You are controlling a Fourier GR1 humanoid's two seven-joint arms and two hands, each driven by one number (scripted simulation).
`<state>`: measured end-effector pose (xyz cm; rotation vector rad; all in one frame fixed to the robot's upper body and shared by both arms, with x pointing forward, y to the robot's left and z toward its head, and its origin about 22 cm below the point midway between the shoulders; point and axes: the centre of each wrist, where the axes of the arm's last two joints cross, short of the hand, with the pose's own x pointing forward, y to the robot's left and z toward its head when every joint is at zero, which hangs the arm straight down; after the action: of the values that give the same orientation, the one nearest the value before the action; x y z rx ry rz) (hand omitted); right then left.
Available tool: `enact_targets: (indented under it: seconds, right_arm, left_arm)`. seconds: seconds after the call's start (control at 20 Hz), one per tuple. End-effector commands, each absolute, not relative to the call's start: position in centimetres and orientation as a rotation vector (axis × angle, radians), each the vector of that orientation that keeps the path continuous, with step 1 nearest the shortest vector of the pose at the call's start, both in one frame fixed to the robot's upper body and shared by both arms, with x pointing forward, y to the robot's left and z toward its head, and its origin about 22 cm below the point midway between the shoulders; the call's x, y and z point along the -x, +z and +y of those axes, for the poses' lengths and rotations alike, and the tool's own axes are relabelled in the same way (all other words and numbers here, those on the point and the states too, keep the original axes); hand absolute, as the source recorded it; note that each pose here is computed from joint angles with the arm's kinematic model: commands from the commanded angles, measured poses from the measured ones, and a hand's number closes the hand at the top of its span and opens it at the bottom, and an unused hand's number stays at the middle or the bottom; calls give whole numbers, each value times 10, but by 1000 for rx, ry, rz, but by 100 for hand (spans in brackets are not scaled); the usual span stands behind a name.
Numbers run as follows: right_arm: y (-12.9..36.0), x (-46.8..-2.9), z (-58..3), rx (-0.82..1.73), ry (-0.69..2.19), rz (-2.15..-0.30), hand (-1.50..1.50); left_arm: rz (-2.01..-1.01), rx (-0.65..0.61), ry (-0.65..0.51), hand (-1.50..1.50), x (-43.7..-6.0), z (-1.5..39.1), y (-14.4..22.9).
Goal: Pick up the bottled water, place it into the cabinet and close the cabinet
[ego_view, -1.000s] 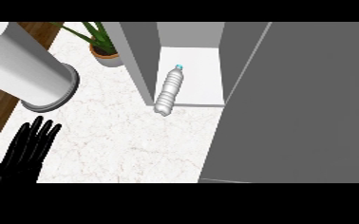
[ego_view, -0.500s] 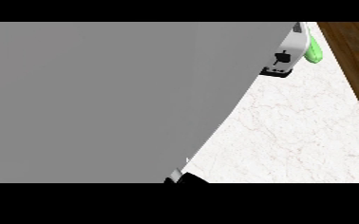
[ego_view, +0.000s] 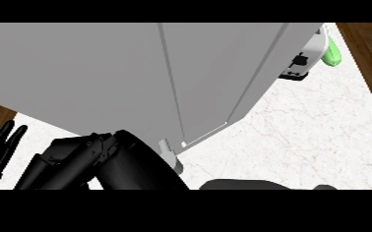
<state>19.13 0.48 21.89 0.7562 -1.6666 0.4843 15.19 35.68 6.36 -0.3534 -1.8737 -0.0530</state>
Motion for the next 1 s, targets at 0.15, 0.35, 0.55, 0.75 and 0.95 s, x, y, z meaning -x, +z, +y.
enact_targets:
  seconds: [0.15, 0.35, 0.55, 0.75, 0.95]
  right_arm:
    - [231, -249, 21, -839, 531, -1595, 150]
    - [232, -245, 19, -972, 774, -1438, 150]
    - [215, -282, 10, -991, 734, -1393, 150]
    - [197, -308, -2, -946, 689, -1441, 150]
    - [197, -328, -12, -890, 630, -1498, 150]
  left_arm:
    - [-1878, 340, -48, -150, -134, 360, 68]
    - [-1874, 352, -52, -150, -142, 354, 77]
    - [-1876, 322, -45, -150, -131, 340, 75]
    - [-1893, 303, -53, -150, -137, 370, 90]
    - [-1880, 309, -40, -150, -134, 373, 100]
